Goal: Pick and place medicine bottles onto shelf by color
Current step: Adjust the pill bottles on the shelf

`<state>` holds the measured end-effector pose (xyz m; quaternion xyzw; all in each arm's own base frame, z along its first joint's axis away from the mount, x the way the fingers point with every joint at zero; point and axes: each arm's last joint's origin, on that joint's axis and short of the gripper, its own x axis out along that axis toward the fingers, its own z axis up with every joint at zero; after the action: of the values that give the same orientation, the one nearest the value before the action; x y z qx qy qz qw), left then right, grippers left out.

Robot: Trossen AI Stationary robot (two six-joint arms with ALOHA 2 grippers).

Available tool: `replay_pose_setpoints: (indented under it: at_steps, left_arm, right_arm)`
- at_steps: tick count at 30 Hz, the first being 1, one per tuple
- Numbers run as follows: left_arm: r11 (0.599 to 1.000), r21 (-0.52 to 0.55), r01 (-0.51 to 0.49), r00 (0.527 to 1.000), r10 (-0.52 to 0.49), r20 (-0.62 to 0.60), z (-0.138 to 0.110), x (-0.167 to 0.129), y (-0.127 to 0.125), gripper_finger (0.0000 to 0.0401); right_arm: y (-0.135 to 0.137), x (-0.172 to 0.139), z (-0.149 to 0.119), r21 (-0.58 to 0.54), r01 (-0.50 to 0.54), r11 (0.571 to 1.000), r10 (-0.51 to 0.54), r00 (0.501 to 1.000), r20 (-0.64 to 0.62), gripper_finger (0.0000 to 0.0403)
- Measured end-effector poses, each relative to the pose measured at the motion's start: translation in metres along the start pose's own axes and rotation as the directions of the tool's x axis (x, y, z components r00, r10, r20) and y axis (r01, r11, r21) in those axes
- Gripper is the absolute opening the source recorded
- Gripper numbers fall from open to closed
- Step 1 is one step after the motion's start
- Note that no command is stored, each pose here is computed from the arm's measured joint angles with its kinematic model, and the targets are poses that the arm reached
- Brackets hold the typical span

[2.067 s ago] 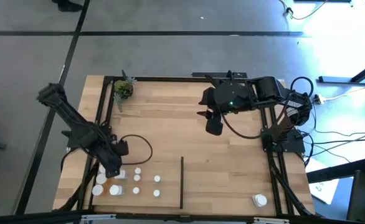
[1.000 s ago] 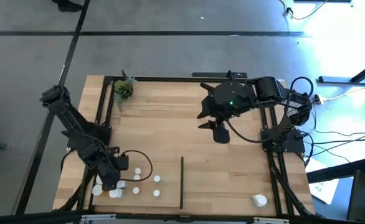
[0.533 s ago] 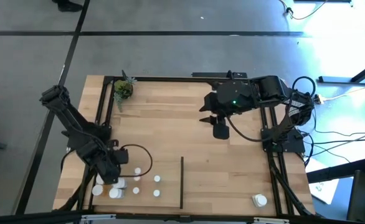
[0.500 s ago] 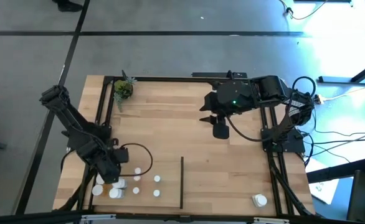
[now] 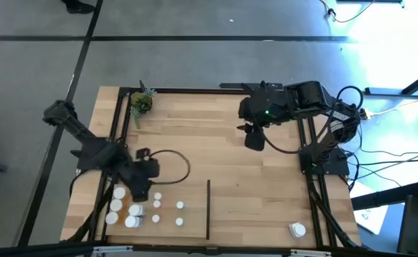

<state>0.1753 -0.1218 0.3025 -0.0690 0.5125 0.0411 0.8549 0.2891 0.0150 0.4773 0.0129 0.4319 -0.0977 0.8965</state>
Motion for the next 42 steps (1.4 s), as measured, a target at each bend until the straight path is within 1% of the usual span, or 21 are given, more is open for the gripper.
replay_pose_setpoints:
  at_steps: [4,8,11,13,15,19,22,26,28,32,37,42]
  left_arm:
    - [0.996,0.048,0.069,0.995,-0.072,0.063,0.024,0.008,0.008,0.014]
    - [0.994,0.07,0.083,0.988,-0.091,0.124,0.044,0.015,0.02,0.014]
    - [0.993,0.085,0.087,0.989,-0.096,0.112,0.053,0.028,0.023,0.014]
    - [0.991,0.101,0.084,0.991,-0.094,0.091,0.056,0.038,0.021,0.014]
    - [0.991,0.116,0.072,0.996,-0.078,0.044,0.057,0.051,0.018,0.014]
    - [0.98,0.161,0.116,0.993,-0.11,-0.047,0.059,0.076,0.01,0.014]
    - [0.977,0.169,0.126,0.989,-0.112,-0.095,0.059,0.094,0.005,0.014]
    - [0.978,0.17,0.122,0.987,-0.102,-0.121,0.06,0.11,0.001,0.014]
    - [0.975,0.166,0.151,0.982,-0.13,-0.135,0.061,0.117,-0.002,0.014]
    - [0.965,0.159,0.21,0.97,-0.184,-0.159,0.061,0.128,-0.007,0.014]
    - [0.965,0.159,0.208,0.967,-0.179,-0.181,0.06,0.134,-0.008,0.014]
    - [0.964,0.16,0.211,0.967,-0.182,-0.175,0.06,0.133,-0.009,0.014]
  right_arm:
    - [-0.004,0.001,0.001,0.0,0.008,1.0,-0.008,1.0,0.002,0.0171]
    - [-0.004,0.001,0.002,0.002,0.007,1.0,-0.007,1.0,0.01,0.0171]
    - [-0.004,0.001,0.002,-0.002,0.006,1.0,-0.006,1.0,0.011,0.0171]
    - [-0.004,0.001,0.002,-0.002,0.006,1.0,-0.006,1.0,0.011,0.0171]
    - [-0.004,0.001,0.002,-0.002,0.006,1.0,-0.006,1.0,0.011,0.0171]
    - [-0.004,0.001,0.002,-0.002,0.003,1.0,-0.003,1.0,0.01,0.0171]
    - [-0.003,0.001,0.002,-0.004,-0.016,1.0,0.016,1.0,0.009,0.0171]
    - [-0.003,0.001,0.002,-0.007,-0.016,1.0,0.016,1.0,0.01,0.0171]
    - [-0.003,0.001,0.002,-0.019,-0.016,1.0,0.016,1.0,0.01,0.0171]
    - [-0.003,0.001,0.002,-0.032,-0.016,0.999,0.016,1.0,0.01,0.0171]
    - [-0.003,0.001,0.002,-0.044,-0.019,0.999,0.02,1.0,0.009,0.0171]
    - [-0.003,0.001,0.002,-0.058,-0.02,0.998,0.02,1.0,0.009,0.0171]
